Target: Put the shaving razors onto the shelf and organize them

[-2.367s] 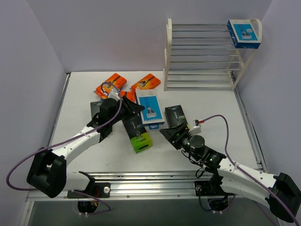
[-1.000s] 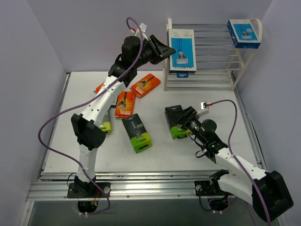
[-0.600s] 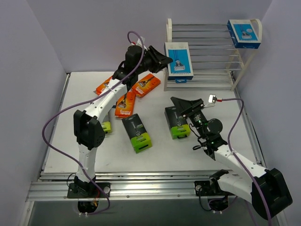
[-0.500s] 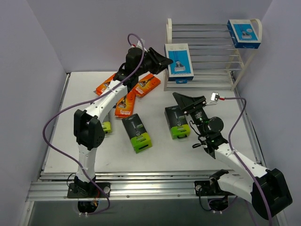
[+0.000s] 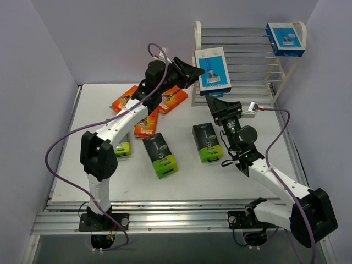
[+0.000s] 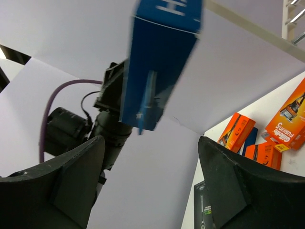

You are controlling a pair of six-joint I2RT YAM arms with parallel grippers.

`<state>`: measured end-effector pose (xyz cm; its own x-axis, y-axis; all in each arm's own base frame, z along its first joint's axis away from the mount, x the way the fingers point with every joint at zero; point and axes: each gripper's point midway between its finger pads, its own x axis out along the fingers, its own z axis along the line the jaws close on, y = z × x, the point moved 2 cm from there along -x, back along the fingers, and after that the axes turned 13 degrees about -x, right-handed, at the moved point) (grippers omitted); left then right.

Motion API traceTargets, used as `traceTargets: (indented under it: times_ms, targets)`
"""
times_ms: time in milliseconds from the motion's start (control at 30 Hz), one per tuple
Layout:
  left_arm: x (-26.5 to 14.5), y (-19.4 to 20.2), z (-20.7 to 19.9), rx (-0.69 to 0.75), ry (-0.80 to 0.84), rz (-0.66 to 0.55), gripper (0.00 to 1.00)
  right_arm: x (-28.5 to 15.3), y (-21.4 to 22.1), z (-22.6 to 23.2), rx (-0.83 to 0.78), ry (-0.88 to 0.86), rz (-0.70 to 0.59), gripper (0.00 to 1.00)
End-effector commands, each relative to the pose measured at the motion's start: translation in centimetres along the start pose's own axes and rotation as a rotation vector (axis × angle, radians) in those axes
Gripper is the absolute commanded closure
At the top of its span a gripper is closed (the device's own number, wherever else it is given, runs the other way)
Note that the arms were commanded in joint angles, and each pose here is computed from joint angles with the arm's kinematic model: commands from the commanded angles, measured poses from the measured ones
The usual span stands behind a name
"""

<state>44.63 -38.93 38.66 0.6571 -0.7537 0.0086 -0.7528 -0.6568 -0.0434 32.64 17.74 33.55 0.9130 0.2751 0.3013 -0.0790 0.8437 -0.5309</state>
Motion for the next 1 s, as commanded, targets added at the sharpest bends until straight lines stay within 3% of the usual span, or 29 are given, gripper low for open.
traceTargets:
  times_ms: [0, 500, 733, 967]
  targets:
    - [-2.3, 1.1, -7.1, -0.011, 0.203, 0.01, 0.98, 0.9, -2.2, 1.8, 0.028, -0.04, -0.09, 0.26]
    - [-2.0, 3.1, -5.4, -0.062, 0.185, 0.052, 0.98, 1.7, -3.8, 3.6, -0.009, -0.082, -0.138, 0.32]
    - [-1.8, 3.6, -5.1, -0.083, 0.192, 0.06, 0.98, 1.9, -3.5, 3.7, -0.002, -0.093, -0.131, 0.47]
    - [-1.8, 4.4, -4.6, -0.105, 0.199, 0.064, 0.98, 2.1, -3.4, 3.3, 0.001, -0.087, -0.137, 0.54]
